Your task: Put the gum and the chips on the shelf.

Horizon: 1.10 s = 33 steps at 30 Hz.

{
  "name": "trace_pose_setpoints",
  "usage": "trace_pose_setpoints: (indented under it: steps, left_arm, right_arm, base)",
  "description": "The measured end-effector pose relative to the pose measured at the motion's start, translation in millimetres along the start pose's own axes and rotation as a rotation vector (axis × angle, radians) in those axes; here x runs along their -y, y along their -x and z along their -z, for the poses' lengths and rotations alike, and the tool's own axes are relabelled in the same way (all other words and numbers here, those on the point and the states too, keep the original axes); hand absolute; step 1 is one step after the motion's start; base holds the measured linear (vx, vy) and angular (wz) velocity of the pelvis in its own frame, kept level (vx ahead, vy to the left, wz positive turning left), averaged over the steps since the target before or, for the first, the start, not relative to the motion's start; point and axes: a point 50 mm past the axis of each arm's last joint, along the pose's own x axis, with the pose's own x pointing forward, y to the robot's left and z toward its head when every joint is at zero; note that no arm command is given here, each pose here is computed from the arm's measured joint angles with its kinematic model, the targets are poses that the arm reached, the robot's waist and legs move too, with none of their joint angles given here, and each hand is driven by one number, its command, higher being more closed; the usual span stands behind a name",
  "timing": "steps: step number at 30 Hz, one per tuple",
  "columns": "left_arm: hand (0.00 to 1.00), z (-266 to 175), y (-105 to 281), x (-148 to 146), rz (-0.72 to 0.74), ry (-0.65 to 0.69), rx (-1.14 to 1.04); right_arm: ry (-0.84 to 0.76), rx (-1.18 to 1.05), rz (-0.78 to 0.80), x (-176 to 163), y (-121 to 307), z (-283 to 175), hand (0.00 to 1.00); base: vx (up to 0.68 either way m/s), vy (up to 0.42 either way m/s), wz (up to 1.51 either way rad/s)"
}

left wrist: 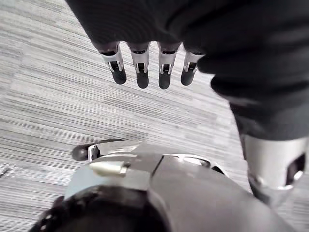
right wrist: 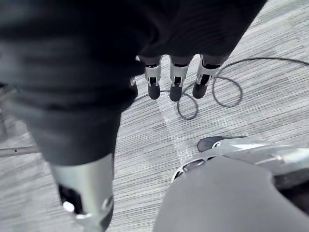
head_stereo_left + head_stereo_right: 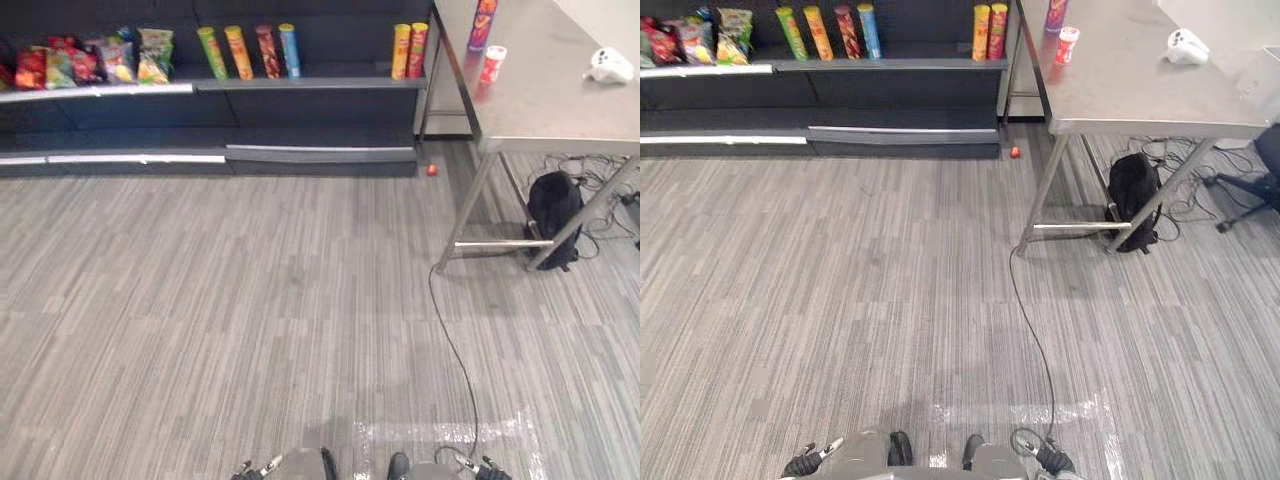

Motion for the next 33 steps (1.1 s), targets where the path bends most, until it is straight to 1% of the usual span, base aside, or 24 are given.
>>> trace_pose_setpoints:
  steps: [6,11,12,13,16,19,21,24,28,33]
  left_arm:
    - [0.0,3.3,0.7,1.5,-0.013,0.143,-0.009]
    - [0.0,7.6,2.2,3.7,-0.029,0.182,-0.012]
    - [0.0,6.7,1.9,0.1,-0.036,0.183,-0.009]
    - [0.0,1.4,0.9,-5.4,-0.046,0.175,0.014]
    - [0.0,-1.1,0.1,-10.5,-0.051,0.161,0.017]
    - [0.0,-1.1,0.1,-12.8,-0.05,0.138,0.015]
    - [0.0,-2.1,0.2,-11.6,-0.029,0.063,0.019]
    - [0.0,-12.1,-1.8,-10.4,-0.014,0.025,0.05]
    - [0.0,-12.0,-1.8,-7.9,-0.012,0.047,0.05]
    - [0.0,-10.1,-1.6,-1.2,-0.019,0.14,0.046]
  right_arm:
    - [0.001,0.03,-0.014,-6.1,-3.1,-11.0,0.0]
    - [0.015,0.046,-0.012,-6.1,-4.2,-16.6,0.0]
    - [0.023,0.043,-0.02,-9.1,-4.4,-16.1,0.0]
    - [0.032,0.04,-0.053,-20.5,-5.4,-16.1,0.0]
    - [0.039,0.052,-0.088,-34.5,-6.4,-19.0,0.0]
    - [0.052,0.048,-0.092,-35.1,-6.0,-17.4,0.0]
    - [0.048,0.073,-0.091,-35.1,-6.5,-23.0,0.0]
    - [0.042,0.114,-0.092,-35.4,-6.7,-31.0,0.0]
    - [-0.018,0.161,-0.091,-35.9,-6.5,-39.4,0.0]
    - [-0.068,0.17,-0.074,-31.7,-6.2,-40.5,0.0]
  base:
    - [0.21,0.1,-0.15]
    - [0.36,0.296,-0.35]
    - [0.55,0.438,-0.56]
    - [0.45,0.355,-0.37]
    - [0.5,0.36,-0.09]
    - [0.43,0.276,-0.16]
    - [0.42,0.276,-0.08]
    - [0.39,0.176,0.09]
    - [0.4,0.032,0.05]
    - [0.36,-0.188,0.15]
